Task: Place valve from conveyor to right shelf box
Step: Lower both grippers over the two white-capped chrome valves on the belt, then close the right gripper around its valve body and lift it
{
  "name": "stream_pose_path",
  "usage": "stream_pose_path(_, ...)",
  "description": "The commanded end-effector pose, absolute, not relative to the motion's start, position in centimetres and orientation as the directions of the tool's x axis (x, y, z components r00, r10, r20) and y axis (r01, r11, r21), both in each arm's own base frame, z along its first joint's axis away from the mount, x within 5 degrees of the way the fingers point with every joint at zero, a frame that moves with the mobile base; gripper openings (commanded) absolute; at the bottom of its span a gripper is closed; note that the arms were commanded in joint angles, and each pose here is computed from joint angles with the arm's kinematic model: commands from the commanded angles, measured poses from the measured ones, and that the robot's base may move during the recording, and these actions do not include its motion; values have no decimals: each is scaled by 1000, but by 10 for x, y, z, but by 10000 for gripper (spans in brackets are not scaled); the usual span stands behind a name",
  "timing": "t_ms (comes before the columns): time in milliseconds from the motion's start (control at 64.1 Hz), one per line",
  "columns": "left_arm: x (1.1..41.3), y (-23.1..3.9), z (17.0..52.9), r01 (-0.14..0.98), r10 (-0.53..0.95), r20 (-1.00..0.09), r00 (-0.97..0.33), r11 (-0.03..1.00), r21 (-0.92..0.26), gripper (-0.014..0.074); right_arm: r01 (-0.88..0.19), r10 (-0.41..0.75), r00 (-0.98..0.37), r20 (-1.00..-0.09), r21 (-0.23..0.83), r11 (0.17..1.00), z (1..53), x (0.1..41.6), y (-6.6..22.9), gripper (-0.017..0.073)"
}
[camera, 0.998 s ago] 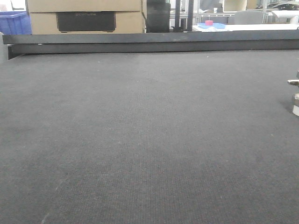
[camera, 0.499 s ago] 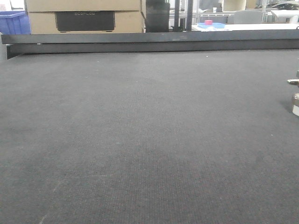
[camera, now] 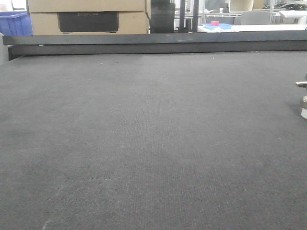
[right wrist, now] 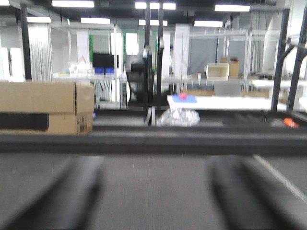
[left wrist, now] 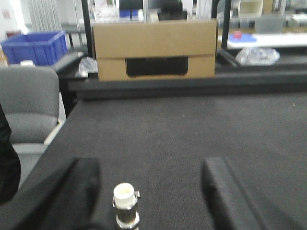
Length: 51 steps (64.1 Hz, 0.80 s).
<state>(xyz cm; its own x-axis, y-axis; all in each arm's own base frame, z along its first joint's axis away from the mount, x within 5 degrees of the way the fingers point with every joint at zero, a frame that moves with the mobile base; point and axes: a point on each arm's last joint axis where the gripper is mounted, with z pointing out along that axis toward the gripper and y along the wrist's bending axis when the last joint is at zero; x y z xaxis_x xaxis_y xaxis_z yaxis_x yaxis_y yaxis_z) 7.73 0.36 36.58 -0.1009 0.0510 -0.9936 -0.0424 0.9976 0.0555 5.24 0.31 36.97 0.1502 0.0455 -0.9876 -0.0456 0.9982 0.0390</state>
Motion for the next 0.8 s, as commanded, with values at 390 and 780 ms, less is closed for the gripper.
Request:
stream_pose_path(390,157,3,390,-32,-65,-851,-521,998,-56,591,-56,24,-367,-930,48,997,383,142,7,570)
stream_pose_path(780,170,-4,392,19,13,-847,-531,1000,3,591,-112,-64,-776,-627,37,993,396,256,11,570)
